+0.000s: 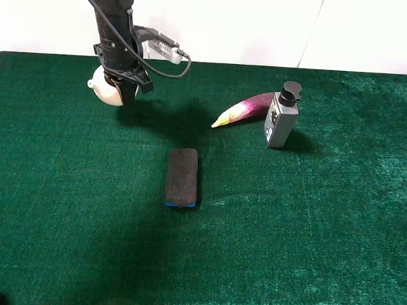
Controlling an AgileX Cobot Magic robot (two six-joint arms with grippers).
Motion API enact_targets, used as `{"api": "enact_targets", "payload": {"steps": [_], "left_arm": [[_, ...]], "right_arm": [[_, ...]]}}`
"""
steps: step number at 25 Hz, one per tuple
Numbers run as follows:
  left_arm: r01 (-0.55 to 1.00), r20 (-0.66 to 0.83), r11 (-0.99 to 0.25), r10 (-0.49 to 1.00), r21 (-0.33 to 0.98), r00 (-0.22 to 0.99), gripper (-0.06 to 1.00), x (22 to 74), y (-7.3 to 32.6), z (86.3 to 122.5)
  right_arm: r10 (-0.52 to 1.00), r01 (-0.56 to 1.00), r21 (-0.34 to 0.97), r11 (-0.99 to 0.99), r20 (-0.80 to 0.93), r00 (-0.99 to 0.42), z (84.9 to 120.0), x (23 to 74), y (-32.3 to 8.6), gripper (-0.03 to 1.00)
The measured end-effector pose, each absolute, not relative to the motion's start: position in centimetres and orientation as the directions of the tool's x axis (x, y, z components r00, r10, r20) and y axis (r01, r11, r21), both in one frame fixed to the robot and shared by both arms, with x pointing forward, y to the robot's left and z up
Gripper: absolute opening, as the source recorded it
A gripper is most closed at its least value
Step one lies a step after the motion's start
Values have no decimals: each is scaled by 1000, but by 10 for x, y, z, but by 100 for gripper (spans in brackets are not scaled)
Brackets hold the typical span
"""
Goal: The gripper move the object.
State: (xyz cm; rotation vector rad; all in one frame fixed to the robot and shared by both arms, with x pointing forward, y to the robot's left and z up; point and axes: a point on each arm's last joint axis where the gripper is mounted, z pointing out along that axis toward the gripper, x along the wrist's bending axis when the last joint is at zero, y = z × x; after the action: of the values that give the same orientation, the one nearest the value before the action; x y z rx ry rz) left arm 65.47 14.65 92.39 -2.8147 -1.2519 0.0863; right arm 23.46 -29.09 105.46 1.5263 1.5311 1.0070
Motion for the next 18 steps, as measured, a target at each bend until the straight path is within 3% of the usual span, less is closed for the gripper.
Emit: {"api": "enact_targets", "payload": {"steps": [18], "left_arm": [[803, 15, -595, 804, 38, 595, 8, 648, 143, 989]], "right_arm": [[999, 420, 908, -15, 26, -20, 1055, 235, -291, 69]]}}
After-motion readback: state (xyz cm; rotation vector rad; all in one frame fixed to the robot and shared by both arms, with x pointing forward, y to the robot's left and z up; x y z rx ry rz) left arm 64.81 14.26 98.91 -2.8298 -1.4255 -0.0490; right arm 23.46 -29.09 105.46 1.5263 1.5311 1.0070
